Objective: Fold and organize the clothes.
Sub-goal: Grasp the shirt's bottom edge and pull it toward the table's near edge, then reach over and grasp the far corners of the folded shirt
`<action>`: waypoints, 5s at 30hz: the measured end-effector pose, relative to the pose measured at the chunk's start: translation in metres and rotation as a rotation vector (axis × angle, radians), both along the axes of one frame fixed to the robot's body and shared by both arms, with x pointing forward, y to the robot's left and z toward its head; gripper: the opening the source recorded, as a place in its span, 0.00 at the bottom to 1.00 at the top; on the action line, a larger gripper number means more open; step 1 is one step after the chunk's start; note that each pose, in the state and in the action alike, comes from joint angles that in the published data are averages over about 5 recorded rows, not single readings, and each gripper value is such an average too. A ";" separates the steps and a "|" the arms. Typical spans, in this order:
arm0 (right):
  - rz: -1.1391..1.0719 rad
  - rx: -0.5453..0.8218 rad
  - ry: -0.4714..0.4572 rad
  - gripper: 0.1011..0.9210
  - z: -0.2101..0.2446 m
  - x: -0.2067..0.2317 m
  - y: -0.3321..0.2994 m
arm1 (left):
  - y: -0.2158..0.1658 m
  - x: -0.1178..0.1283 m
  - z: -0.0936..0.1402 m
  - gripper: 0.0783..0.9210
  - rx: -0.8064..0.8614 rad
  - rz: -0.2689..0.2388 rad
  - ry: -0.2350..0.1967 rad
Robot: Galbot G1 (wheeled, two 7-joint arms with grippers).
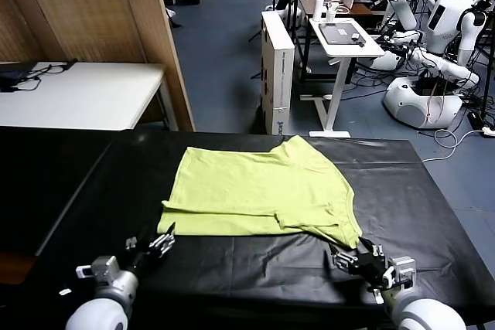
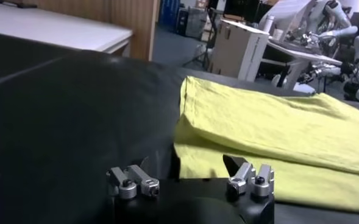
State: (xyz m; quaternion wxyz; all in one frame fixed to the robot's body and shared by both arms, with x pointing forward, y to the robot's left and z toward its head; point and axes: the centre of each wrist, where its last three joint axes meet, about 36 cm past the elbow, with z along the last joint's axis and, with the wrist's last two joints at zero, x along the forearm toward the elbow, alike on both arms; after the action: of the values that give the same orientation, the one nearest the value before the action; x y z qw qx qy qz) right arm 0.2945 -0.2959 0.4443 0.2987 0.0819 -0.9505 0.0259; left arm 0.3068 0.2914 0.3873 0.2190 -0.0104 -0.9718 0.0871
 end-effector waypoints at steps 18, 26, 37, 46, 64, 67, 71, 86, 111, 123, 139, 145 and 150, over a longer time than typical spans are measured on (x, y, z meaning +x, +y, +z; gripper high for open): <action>-0.007 -0.014 0.004 0.05 0.002 -0.003 -0.001 | -0.003 -0.004 -0.003 0.09 -0.012 -0.026 0.000; -0.043 -0.024 0.078 0.05 0.021 -0.007 -0.002 | 0.003 -0.008 0.001 0.08 0.026 -0.043 0.000; -0.004 -0.034 0.164 0.05 0.045 -0.020 0.001 | 0.022 -0.034 0.015 0.08 0.135 -0.058 0.037; 0.007 -0.040 0.175 0.05 0.055 -0.040 0.012 | 0.018 -0.071 0.023 0.08 0.163 -0.075 0.090; 0.030 -0.001 0.166 0.89 0.076 -0.053 0.015 | 0.019 -0.092 0.043 0.65 0.173 -0.004 0.141; 0.036 0.017 0.128 0.97 0.081 -0.042 0.011 | 0.023 -0.087 0.049 0.87 0.145 0.026 0.135; 0.037 0.022 0.058 0.98 0.081 -0.012 0.003 | 0.030 -0.071 0.061 0.97 0.100 0.039 0.102; 0.097 0.083 -0.021 0.98 0.055 0.160 0.002 | 0.042 0.060 0.076 0.98 -0.016 -0.015 0.027; 0.115 0.048 0.025 0.98 0.010 0.304 0.020 | 0.066 0.222 0.053 0.98 0.021 -0.081 0.065; 0.116 0.047 0.038 0.98 0.003 0.308 0.026 | 0.063 0.242 0.039 0.98 0.007 -0.058 0.079; 0.126 0.040 0.047 0.89 -0.002 0.304 0.030 | 0.053 0.241 0.028 0.97 0.023 -0.079 0.097; 0.140 0.031 0.047 0.83 -0.003 0.303 0.031 | 0.052 0.240 0.024 0.90 0.032 -0.084 0.097; 0.143 0.032 0.048 0.58 -0.003 0.302 0.032 | 0.050 0.239 0.023 0.77 0.037 -0.099 0.088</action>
State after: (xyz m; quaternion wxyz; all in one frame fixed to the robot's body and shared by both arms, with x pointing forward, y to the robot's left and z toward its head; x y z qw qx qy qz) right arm 0.5970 -0.2637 0.4412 0.3173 0.1548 -0.9351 0.0298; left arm 0.5463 0.3418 0.4104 0.2657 -0.0507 -0.9609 0.0584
